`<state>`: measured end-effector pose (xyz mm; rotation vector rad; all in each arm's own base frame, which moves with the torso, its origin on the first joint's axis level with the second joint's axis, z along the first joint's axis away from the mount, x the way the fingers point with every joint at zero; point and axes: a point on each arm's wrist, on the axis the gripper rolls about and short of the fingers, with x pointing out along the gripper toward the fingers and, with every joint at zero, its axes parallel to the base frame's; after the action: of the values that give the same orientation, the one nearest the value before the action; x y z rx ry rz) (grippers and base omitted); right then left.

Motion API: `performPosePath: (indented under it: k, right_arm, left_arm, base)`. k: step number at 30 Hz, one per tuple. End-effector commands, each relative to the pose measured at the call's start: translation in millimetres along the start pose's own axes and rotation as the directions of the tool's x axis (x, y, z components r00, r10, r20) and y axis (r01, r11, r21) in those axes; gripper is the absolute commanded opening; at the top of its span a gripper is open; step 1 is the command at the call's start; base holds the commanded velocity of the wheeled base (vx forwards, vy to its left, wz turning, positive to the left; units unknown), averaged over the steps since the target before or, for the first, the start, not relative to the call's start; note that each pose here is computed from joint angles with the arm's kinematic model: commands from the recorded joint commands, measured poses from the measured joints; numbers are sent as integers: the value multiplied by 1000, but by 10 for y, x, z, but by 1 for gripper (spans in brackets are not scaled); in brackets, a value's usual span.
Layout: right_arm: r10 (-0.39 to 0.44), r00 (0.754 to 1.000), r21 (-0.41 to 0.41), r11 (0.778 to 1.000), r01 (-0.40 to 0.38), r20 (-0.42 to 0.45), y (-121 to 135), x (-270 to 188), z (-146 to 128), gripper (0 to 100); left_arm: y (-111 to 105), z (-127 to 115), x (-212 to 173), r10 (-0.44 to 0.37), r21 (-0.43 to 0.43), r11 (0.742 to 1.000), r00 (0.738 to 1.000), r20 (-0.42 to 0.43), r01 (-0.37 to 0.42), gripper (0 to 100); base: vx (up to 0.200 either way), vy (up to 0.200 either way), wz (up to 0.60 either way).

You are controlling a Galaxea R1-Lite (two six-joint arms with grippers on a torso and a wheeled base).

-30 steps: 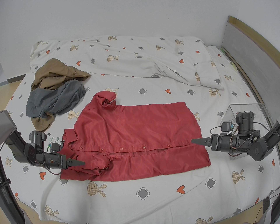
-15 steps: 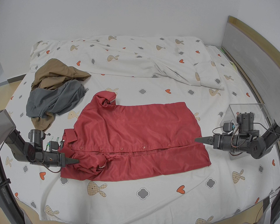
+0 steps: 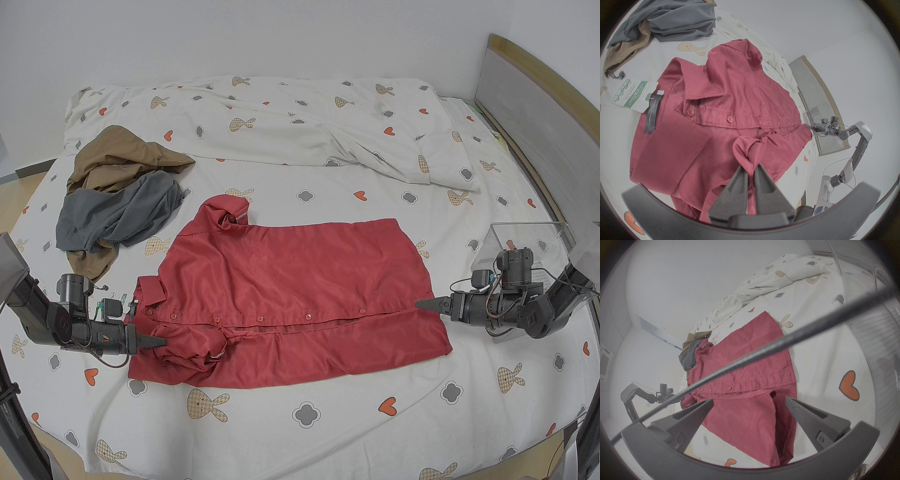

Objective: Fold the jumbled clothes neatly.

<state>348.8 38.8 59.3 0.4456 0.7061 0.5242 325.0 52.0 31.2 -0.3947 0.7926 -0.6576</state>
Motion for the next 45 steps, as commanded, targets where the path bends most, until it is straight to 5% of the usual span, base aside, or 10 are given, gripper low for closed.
performPosePath:
  k: [1, 8, 9, 45]
  right_arm:
    - [-6, 1000, 15, 1000, 6, -25, -61, 75, -58, 100]
    - [5, 999, 9, 1000, -5, -43, -13, 104, -99, 100]
    - [5, 999, 9, 1000, -5, -43, -13, 104, -99, 0]
    - [-44, 999, 35, 998, 44, 24, -289, 53, 78, 0]
  left_arm:
    - [-18, 14, -19, 2, 6, 1000, 1000, 6, -2, 0]
    - [-18, 13, -13, 1, 7, 1000, 1000, 5, -1, 0]
    - [-15, 13, -16, 0, 6, 1000, 1000, 6, 0, 0]
    - [111, 169, -86, 28, 1, 1000, 998, 57, -29, 0]
  base:
    - [0, 0, 0]
    - [0, 0, 0]
    - [0, 0, 0]
    - [0, 0, 0]
